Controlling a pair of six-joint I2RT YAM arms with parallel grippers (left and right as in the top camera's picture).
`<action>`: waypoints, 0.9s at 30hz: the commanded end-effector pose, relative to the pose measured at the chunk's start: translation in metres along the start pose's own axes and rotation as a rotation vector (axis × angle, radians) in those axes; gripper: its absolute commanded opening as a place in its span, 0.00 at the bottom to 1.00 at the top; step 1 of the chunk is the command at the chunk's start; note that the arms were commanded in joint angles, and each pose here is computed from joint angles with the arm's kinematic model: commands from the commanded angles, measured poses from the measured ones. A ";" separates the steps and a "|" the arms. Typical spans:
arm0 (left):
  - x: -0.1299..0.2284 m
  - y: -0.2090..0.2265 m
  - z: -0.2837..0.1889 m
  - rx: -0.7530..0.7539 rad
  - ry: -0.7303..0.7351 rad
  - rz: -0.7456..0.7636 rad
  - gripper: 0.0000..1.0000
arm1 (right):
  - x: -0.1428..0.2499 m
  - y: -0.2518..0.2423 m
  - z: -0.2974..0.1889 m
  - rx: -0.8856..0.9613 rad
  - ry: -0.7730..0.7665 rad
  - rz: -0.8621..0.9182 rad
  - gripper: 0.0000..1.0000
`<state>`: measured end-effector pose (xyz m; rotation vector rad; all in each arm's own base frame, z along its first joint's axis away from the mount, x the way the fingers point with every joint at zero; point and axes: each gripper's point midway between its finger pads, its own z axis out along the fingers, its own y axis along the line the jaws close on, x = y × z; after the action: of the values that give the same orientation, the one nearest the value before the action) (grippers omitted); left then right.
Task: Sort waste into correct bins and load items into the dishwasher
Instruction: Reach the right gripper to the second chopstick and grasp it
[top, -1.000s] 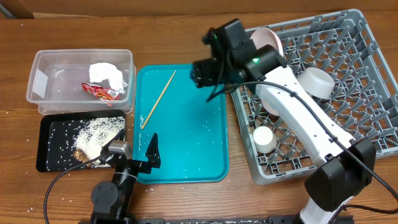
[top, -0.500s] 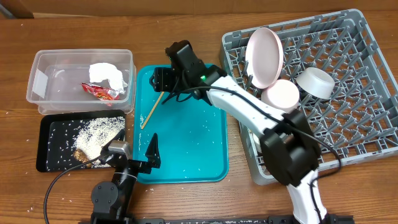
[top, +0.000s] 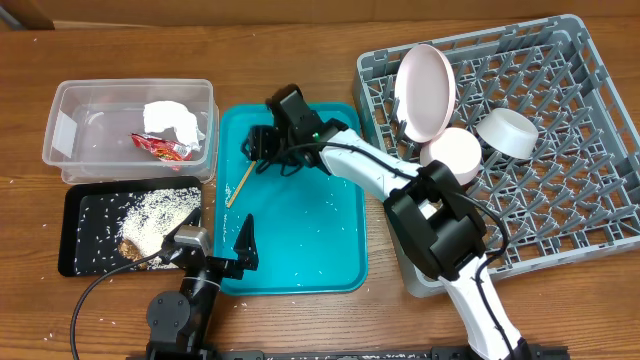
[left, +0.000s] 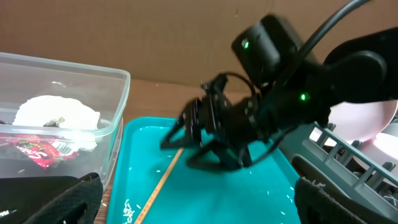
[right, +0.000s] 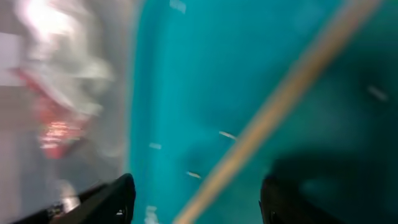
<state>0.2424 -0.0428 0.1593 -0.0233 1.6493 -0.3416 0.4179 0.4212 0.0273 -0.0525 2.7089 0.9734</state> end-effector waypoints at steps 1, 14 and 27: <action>0.001 0.000 0.000 0.003 -0.002 -0.002 1.00 | -0.004 -0.027 0.000 0.134 -0.035 0.030 0.63; 0.001 0.000 0.000 0.003 -0.002 -0.002 1.00 | -0.013 0.000 -0.016 0.120 -0.053 -0.110 0.56; 0.001 0.000 0.000 0.003 -0.002 -0.002 1.00 | -0.026 0.053 0.004 -0.071 -0.169 -0.300 0.63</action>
<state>0.2424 -0.0428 0.1593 -0.0233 1.6493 -0.3416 0.4348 0.4567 0.0714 -0.3340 2.4393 0.9384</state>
